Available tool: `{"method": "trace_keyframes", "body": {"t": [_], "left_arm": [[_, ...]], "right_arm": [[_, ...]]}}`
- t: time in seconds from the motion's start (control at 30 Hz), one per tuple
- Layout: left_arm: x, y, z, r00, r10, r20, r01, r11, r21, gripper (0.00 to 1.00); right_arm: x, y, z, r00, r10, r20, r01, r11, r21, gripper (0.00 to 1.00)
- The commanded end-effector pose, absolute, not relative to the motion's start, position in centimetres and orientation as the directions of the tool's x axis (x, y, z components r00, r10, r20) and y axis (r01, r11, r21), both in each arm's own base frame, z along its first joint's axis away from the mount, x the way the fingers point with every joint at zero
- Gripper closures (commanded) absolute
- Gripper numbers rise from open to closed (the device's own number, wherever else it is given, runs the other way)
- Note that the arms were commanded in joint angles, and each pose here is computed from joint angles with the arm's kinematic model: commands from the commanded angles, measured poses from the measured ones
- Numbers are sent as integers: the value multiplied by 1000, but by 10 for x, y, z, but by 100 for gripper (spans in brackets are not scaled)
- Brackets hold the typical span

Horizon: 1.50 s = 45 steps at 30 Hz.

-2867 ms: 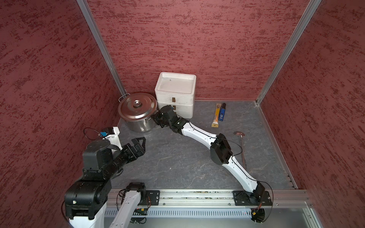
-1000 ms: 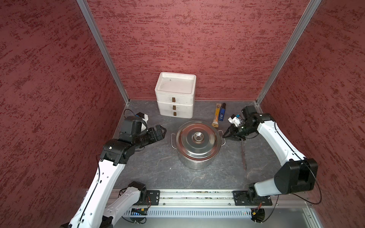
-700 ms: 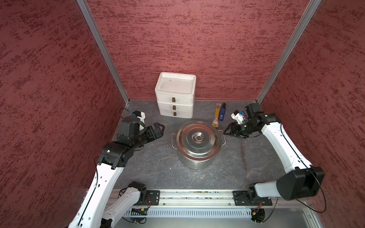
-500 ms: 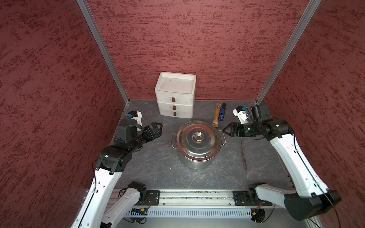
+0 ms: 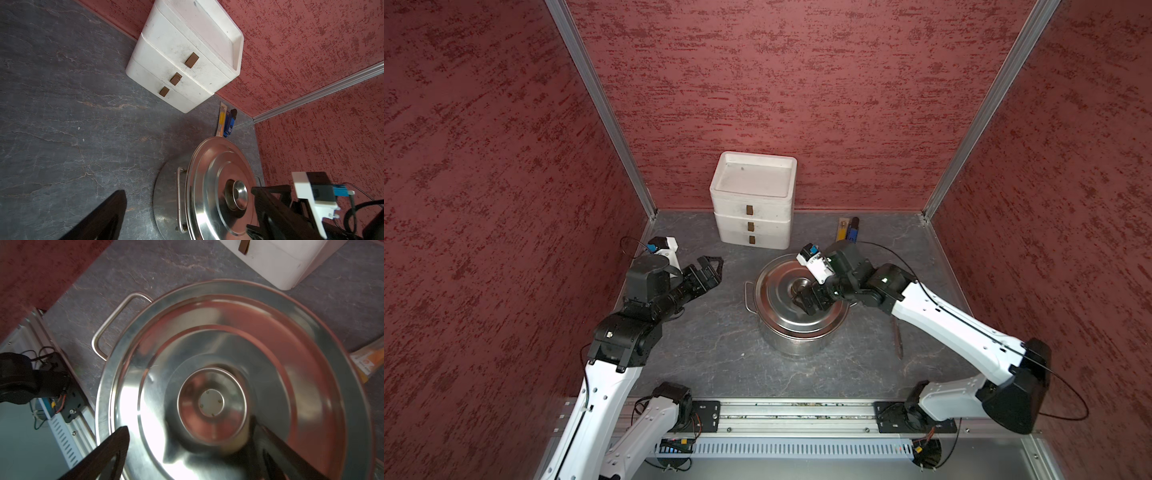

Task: Stir the soup with a spoon
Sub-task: Move the pan to the center of the board.

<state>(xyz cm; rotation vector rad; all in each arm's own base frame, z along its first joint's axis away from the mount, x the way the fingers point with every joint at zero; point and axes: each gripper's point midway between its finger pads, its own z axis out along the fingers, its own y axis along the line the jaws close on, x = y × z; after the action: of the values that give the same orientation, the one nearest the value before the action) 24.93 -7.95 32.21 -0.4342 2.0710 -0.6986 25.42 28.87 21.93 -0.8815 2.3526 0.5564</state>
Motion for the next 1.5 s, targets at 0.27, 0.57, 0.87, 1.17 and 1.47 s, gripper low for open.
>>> {"method": "trace_keyframes", "body": {"t": [0.27,0.57,0.87,1.17,1.47], "left_arm": [[237,-69,330,-513,-550,-659,-53,787,-615,0],[242,-69,334,-503,-542,-673,-46,794,-606,0],[246,-69,335,-505,-538,-675,-50,799,-600,0],[248,-65,333,-497,-552,-670,-77,797,-599,0],[249,-56,332,-468,-568,-677,-121,800,-588,0]], "right_arm": [[276,300,228,-572,-451,-686,-683,725,93,4],[286,299,207,-566,-514,-645,-674,738,3,17],[279,282,191,-571,-569,-592,-669,740,-65,35],[275,269,186,-555,-598,-578,-671,732,-113,26],[270,272,185,-526,-604,-599,-702,706,-97,29]]}}
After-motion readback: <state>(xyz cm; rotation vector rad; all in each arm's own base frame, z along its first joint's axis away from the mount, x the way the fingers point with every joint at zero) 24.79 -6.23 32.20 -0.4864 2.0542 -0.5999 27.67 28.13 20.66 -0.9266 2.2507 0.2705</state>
